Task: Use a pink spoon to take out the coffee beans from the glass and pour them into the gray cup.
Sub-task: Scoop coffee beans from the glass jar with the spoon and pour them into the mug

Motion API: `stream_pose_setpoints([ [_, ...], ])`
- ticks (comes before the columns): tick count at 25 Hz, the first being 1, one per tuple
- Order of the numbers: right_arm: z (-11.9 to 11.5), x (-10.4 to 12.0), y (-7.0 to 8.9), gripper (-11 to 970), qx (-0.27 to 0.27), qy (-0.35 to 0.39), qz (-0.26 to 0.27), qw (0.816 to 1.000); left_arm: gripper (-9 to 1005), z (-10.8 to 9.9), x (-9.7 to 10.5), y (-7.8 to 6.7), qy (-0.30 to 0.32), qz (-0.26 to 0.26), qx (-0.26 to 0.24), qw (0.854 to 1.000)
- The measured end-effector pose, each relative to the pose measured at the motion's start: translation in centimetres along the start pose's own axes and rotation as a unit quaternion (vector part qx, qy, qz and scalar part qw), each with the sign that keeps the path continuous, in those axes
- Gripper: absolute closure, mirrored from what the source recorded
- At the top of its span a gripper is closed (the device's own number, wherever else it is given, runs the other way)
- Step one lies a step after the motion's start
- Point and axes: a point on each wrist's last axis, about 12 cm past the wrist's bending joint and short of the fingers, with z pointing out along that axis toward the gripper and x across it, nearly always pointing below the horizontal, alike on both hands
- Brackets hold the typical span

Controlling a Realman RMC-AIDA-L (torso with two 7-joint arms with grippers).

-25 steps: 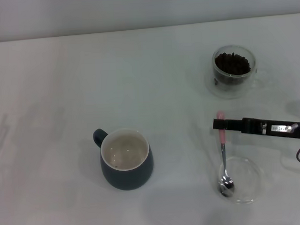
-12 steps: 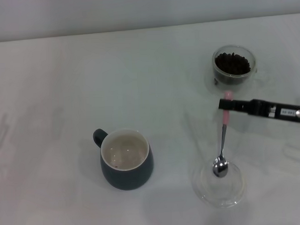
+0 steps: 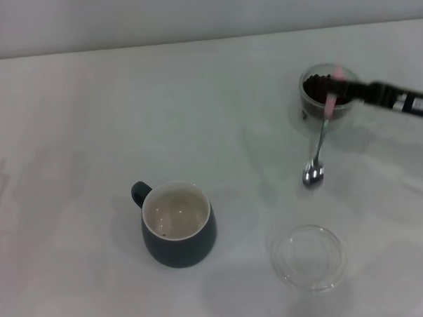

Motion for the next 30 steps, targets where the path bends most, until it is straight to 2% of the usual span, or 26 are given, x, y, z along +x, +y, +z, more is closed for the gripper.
stream_pose_setpoints([
  [8,0.6,-3.3,-0.4,814,0.038,-0.09,-0.068,0.993,242,0.1,0.0,0.0,-0.001,0.001,0.001,1.0],
  [13,1.8,-5.4,-0.6,814,0.066,-0.108,-0.126,0.984,242,0.2,-0.1,-0.1,-0.002,0.001,0.001,1.0],
  [22,2.8,-6.9,-1.2,814,0.119,-0.116,-0.204,0.965,241,0.3,-0.1,0.1,-0.004,0.0,-0.004,1.0],
  [30,2.9,-6.6,-1.7,813,0.145,-0.111,-0.236,0.955,242,0.4,-0.2,0.3,-0.006,0.0,-0.01,1.0],
])
